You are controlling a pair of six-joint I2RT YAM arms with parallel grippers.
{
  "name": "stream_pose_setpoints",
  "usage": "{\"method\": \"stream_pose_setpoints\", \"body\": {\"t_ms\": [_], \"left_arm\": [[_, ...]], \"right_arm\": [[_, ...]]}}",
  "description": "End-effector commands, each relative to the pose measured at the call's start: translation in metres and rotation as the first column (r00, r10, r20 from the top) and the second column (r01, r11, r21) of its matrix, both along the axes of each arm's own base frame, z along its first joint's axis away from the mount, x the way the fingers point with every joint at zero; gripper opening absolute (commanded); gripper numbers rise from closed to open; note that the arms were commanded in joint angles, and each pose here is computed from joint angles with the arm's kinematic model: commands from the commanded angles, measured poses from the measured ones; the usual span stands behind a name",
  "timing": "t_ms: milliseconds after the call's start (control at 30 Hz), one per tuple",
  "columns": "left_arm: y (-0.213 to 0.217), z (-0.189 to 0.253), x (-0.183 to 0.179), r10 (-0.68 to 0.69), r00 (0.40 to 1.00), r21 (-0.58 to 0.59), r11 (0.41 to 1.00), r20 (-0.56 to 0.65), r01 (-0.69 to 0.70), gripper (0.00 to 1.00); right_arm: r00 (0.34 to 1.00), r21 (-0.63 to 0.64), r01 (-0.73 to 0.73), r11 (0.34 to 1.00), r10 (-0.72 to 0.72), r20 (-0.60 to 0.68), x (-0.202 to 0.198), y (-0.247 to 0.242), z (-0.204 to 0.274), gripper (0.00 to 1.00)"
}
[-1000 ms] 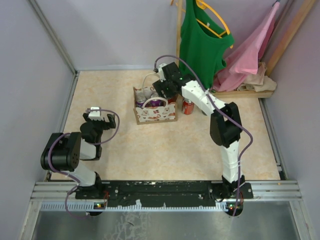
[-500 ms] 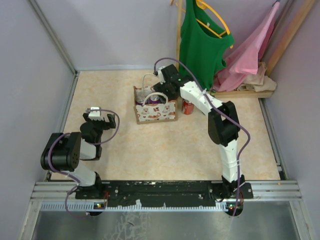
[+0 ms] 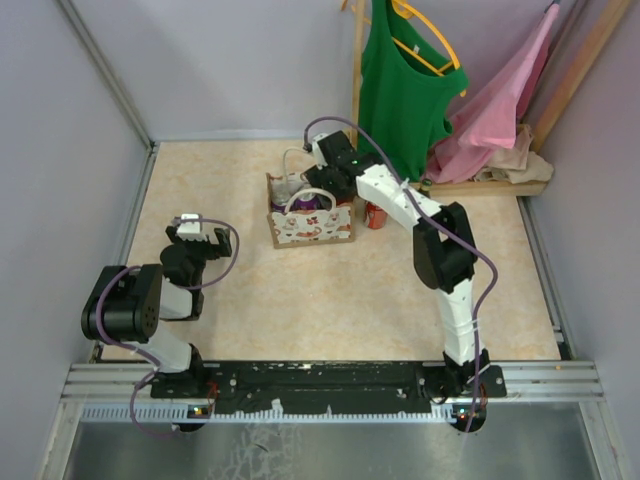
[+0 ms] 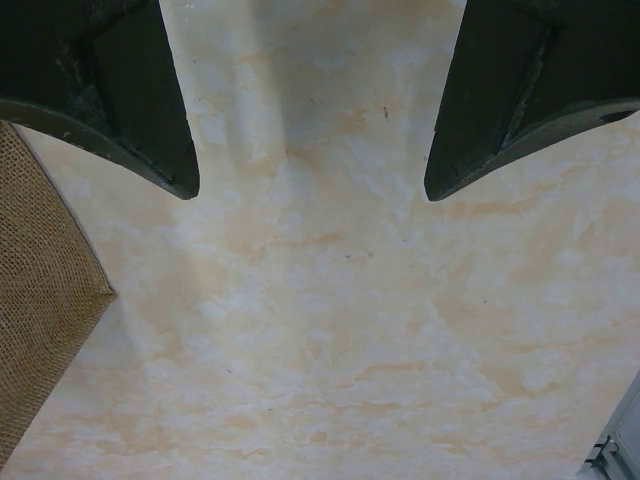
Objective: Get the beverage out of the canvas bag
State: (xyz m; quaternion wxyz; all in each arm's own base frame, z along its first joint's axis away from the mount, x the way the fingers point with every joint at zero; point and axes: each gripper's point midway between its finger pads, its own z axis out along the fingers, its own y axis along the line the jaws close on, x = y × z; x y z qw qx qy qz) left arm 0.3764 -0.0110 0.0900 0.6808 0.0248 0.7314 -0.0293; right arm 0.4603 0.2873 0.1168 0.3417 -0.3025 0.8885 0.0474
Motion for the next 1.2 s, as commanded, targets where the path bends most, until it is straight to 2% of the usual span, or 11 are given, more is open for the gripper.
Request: {"method": "stream_pose_setpoints", "body": {"t_ms": [0,133,267,333,433,467,667,1000,1167], "left_arm": [[-0.001,0.004,0.004,-0.003,1.000,0.008,1.000,0.016,0.003,1.00],[-0.001,0.004,0.004,-0.003,1.000,0.008,1.000,0.016,0.003,1.00],[-0.001,0.005,0.004,-0.003,1.000,0.008,1.000,0.018,0.003,1.00],[-0.001,0.004,0.004,-0.003,1.000,0.008,1.000,0.017,0.003,1.00],[0.000,0.005,0.004,-0.002,1.000,0.009,1.000,0.018,0.002,1.00],[0.000,0.004,0.004,-0.003,1.000,0.008,1.000,0.017,0.002,1.00],[-0.001,0.004,0.004,-0.003,1.000,0.008,1.000,0.017,0.003,1.00],[0.000,0.004,0.004,-0.002,1.000,0.008,1.000,0.017,0.002,1.00],[-0.001,0.004,0.004,-0.003,1.000,0.008,1.000,0.017,0.003,1.00]], "right_arm": [[0.991,-0.074,-0.026,0.997,0.016,-0.129,-0.019,0.000,-0.058,0.66],[0.989,-0.098,-0.020,0.995,0.005,-0.147,-0.020,-0.002,-0.071,0.68],[0.988,-0.145,-0.001,0.989,-0.021,-0.152,-0.018,-0.008,-0.085,0.62],[0.988,-0.170,0.010,0.985,-0.035,-0.148,-0.017,-0.011,-0.089,0.43],[0.990,-0.206,0.034,0.978,-0.061,-0.126,-0.015,-0.017,-0.087,0.06],[0.991,-0.218,0.039,0.975,-0.066,-0.118,-0.014,-0.018,-0.085,0.00],[0.997,-0.198,0.072,0.978,-0.074,-0.003,-0.009,-0.016,-0.044,0.00],[0.960,-0.003,0.136,0.991,-0.131,0.246,0.004,-0.011,0.067,0.00],[0.938,0.078,0.126,0.989,-0.144,0.315,0.006,-0.008,0.098,0.00]]}}
